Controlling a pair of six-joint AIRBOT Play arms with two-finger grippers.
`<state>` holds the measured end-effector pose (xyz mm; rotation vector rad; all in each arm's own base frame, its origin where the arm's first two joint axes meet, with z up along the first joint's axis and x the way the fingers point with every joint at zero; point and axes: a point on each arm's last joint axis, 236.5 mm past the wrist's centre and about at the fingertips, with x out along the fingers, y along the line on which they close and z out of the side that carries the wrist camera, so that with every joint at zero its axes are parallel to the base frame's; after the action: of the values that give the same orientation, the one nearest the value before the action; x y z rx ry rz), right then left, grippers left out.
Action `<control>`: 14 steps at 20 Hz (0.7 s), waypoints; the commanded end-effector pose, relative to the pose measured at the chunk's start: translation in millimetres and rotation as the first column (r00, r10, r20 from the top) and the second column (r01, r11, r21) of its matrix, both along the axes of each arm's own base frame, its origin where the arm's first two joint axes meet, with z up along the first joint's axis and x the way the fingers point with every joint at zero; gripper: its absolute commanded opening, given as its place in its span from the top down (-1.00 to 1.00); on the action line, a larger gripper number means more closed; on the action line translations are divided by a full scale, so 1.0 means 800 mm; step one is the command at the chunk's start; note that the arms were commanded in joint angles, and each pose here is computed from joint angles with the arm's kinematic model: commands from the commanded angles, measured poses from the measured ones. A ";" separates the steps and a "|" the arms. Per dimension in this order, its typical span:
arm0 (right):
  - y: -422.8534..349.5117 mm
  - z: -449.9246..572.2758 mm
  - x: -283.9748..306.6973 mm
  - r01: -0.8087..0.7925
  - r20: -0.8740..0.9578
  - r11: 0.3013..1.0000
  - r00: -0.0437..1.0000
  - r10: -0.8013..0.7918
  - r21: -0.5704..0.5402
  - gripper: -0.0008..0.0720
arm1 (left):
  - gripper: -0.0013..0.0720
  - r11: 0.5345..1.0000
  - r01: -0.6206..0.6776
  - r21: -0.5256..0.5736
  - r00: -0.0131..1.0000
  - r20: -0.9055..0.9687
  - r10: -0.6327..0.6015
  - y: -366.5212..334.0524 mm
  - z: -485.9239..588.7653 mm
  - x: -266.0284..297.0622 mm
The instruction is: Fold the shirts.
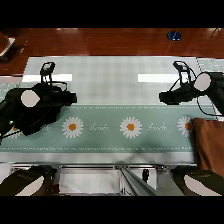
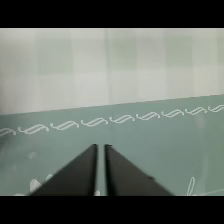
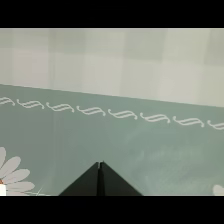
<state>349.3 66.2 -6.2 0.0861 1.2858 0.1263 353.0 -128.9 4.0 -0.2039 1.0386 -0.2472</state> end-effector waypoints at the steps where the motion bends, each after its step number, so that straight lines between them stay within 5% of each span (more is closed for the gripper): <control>1: 0.000 0.001 0.006 0.000 0.020 1.000 1.000 0.000 -0.002 0.42 | -0.42 0.998 0.007 0.069 0.996 0.086 -0.013 0.015 0.011 0.021; 2: -0.002 0.000 0.005 -0.011 0.017 1.000 1.000 0.011 -0.013 -0.15 | -0.42 0.988 0.032 0.150 0.993 0.104 -0.048 0.031 0.021 0.026; 6: -0.017 -0.008 -0.012 -0.021 -0.044 0.998 0.999 0.018 -0.065 -0.14 | -0.42 0.914 -0.131 0.383 0.970 0.241 0.038 0.139 0.116 0.052; 9: -0.012 -0.007 -0.013 -0.010 -0.048 0.999 0.999 0.008 -0.045 -0.14 | -0.42 0.870 -0.349 0.349 0.904 0.370 0.215 0.227 0.163 0.053; 14: -0.006 -0.005 -0.004 0.015 -0.020 1.000 1.000 -0.016 -0.019 -0.14 | -0.42 0.778 -0.574 0.256 0.818 0.142 0.557 0.338 0.093 0.000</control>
<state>342.3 59.5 -10.9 0.0601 1.3213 0.1058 378.2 99.3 99.6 -0.0586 0.8198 0.3235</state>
